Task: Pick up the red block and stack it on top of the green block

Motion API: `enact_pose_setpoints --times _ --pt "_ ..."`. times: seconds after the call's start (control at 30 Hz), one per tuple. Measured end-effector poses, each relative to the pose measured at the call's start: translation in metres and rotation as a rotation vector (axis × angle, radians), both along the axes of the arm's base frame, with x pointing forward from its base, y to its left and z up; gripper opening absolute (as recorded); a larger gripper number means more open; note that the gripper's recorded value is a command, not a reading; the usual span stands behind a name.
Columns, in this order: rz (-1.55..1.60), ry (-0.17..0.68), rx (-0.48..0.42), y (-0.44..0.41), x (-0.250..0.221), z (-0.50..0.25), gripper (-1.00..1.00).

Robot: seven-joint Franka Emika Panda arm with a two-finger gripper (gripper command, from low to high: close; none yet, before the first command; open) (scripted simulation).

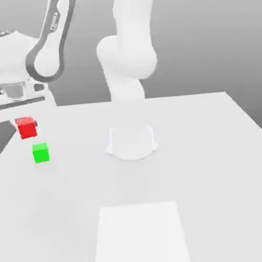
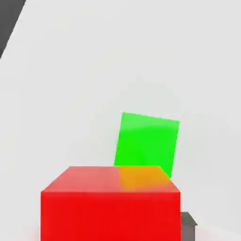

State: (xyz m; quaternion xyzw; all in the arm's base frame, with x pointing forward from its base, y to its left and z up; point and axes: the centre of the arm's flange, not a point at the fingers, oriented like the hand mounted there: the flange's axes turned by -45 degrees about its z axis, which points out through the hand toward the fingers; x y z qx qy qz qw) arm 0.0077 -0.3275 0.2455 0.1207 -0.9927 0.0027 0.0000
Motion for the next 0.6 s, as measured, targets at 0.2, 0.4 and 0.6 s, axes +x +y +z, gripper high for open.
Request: enact_pose_setpoints --times 0.2,0.4,0.6 --pt "-0.027 -0.014 -0.004 -0.002 -0.004 -0.013 -1.0" --pt "-0.028 -0.018 -0.005 -0.003 -0.003 -0.029 -1.0" --pt "-0.028 -0.015 -0.002 -0.002 -0.003 -0.047 -1.0"
